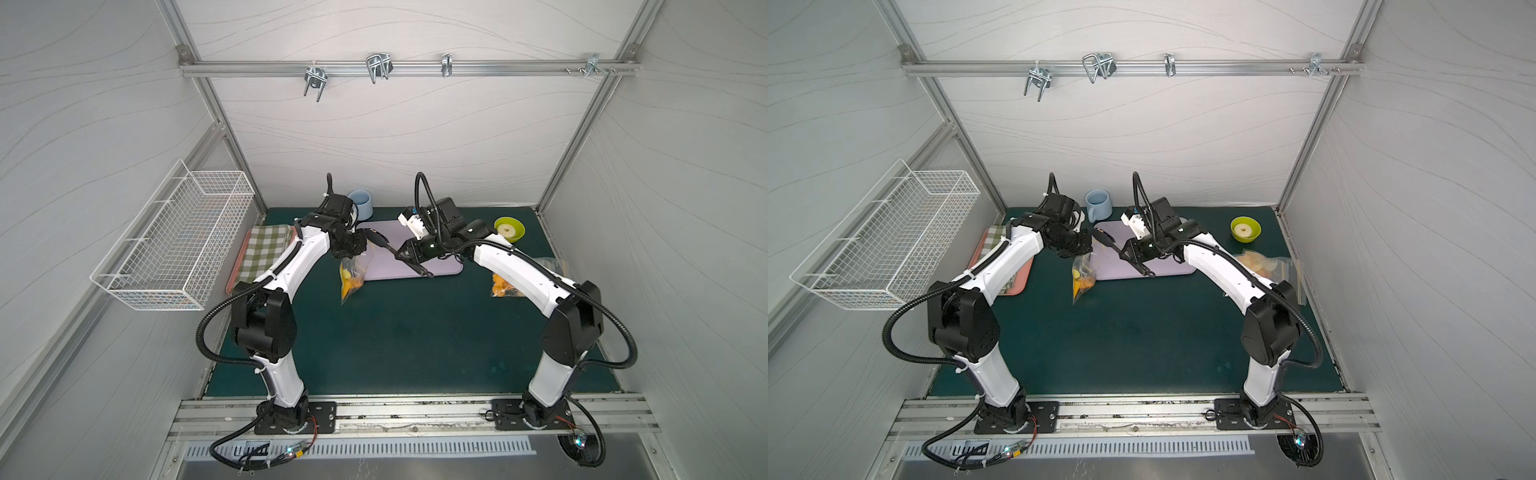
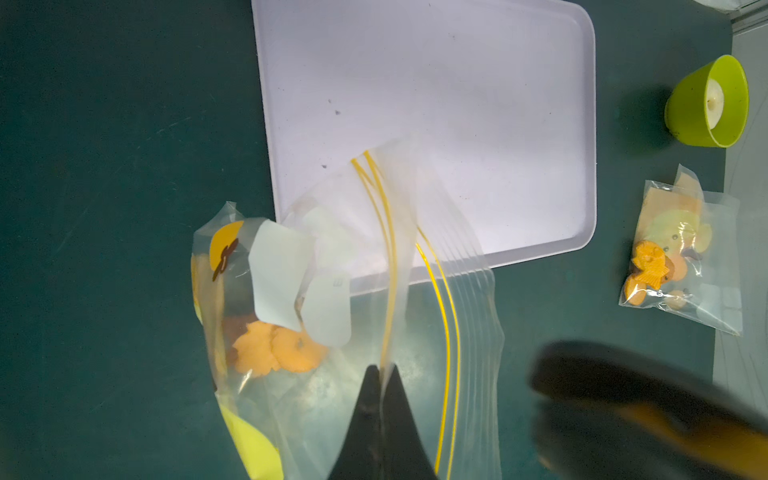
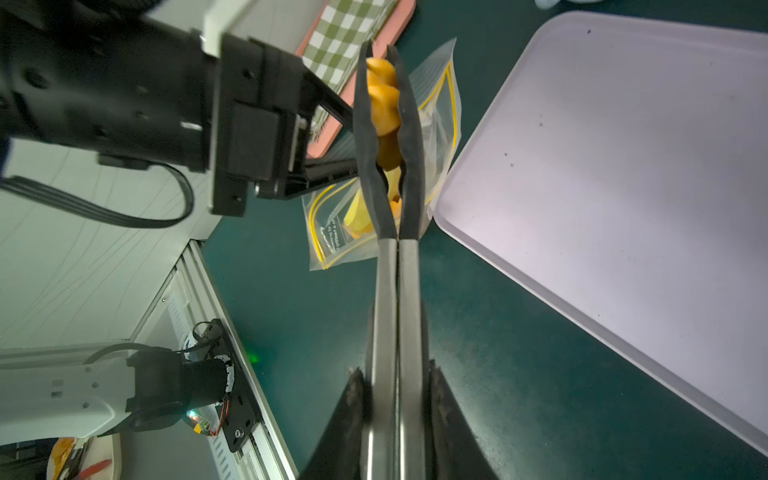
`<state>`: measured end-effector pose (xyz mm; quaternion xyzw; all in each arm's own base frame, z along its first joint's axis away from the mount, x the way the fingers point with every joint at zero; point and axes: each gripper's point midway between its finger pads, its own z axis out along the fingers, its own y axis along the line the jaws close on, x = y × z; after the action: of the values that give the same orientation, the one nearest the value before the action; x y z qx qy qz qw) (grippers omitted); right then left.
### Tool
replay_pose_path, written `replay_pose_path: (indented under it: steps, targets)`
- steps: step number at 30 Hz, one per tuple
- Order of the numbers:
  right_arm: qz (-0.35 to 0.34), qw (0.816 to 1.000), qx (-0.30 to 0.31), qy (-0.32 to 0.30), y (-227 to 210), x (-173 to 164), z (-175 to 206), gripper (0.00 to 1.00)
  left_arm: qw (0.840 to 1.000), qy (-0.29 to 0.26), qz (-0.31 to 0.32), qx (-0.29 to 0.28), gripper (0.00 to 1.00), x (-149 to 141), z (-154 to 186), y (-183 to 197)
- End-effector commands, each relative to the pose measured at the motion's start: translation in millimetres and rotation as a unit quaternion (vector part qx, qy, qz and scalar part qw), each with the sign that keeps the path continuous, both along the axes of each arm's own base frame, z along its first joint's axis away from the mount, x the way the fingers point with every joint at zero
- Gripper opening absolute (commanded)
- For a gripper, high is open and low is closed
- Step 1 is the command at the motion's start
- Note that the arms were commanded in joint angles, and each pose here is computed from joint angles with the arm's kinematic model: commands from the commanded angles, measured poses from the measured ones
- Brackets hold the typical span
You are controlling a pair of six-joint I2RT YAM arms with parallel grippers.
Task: Put the cookies into a resealable bag to prevent moisture
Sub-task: Place the cookie in the ziploc bag.
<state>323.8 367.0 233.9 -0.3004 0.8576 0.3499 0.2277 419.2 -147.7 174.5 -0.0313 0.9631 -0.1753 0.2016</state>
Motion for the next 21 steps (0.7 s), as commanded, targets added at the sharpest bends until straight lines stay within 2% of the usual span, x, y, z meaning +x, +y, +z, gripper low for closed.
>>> replay_pose_path:
  steps: [1,8,10,15,21]
  targets:
    - [0.001,1.000,-0.019,0.012,3.0,-1.5,-9.3,0.15,1.000,-0.020,-0.002,-0.008,0.00,5.4,16.2,-1.4]
    - [0.004,0.998,-0.052,0.024,0.3,-5.0,-27.3,0.18,1.000,-0.022,-0.002,-0.006,0.00,5.5,17.3,-0.6]
    - [0.006,0.998,-0.056,0.027,-0.8,-6.5,-29.5,0.21,1.000,-0.023,-0.001,-0.005,0.00,5.6,17.4,-0.3]
    - [0.008,0.998,-0.051,0.024,-0.8,-8.0,-25.0,0.36,1.000,-0.023,-0.001,-0.005,0.00,5.6,17.1,-0.3]
    - [0.008,0.999,-0.037,0.007,-2.2,-9.7,-10.6,0.39,1.000,-0.023,-0.001,-0.005,0.00,5.6,17.1,0.0]
